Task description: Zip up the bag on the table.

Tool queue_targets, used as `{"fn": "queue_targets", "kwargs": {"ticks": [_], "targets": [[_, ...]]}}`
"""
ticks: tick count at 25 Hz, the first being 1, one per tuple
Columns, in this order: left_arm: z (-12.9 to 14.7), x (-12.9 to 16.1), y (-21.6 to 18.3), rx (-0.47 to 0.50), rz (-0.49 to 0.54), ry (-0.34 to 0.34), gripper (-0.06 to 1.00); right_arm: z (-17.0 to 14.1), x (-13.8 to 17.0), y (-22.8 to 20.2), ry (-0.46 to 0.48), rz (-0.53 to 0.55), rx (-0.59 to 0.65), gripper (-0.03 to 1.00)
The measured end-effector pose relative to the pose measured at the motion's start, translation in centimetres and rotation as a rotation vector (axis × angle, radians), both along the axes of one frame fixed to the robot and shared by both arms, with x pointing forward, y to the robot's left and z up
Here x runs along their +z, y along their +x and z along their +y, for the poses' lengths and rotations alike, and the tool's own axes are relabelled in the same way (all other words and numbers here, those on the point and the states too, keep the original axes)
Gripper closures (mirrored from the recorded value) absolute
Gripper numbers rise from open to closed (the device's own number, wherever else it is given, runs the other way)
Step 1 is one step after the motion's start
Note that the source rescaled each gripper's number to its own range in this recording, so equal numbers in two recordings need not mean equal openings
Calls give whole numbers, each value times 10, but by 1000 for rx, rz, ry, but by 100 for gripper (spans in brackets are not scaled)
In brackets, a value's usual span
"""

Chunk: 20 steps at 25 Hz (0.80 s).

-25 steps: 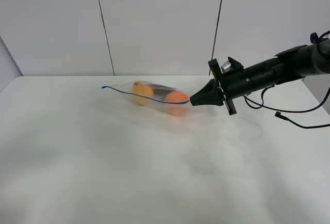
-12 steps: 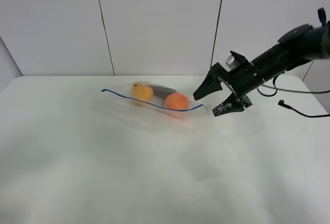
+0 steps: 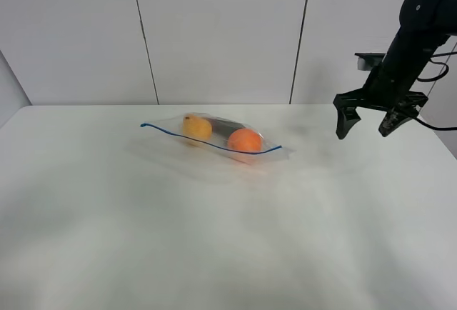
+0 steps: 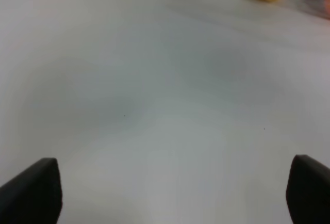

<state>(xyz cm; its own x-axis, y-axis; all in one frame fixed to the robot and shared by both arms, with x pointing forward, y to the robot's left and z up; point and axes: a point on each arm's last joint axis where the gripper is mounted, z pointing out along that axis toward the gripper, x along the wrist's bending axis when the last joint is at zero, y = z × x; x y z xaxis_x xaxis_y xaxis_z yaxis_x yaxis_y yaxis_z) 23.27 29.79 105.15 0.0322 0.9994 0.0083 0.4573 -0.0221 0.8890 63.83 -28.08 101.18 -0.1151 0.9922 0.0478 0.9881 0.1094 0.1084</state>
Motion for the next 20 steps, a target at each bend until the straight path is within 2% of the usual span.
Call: {"fn": "queue_targets", "kwargs": {"ticks": [5, 9, 16, 20], "targets": [[0, 0, 0, 0, 0, 0, -6, 0, 0, -2, 1, 5, -2, -3], [0, 0, 0, 0, 0, 0, -6, 0, 7, -22, 5, 19, -8, -3], [0, 0, 0, 0, 0, 0, -6, -3, 36, -110, 6, 4, -12, -3], [0, 0, 0, 0, 0, 0, -6, -5, 52, -177, 8, -58, -12, -3]]}}
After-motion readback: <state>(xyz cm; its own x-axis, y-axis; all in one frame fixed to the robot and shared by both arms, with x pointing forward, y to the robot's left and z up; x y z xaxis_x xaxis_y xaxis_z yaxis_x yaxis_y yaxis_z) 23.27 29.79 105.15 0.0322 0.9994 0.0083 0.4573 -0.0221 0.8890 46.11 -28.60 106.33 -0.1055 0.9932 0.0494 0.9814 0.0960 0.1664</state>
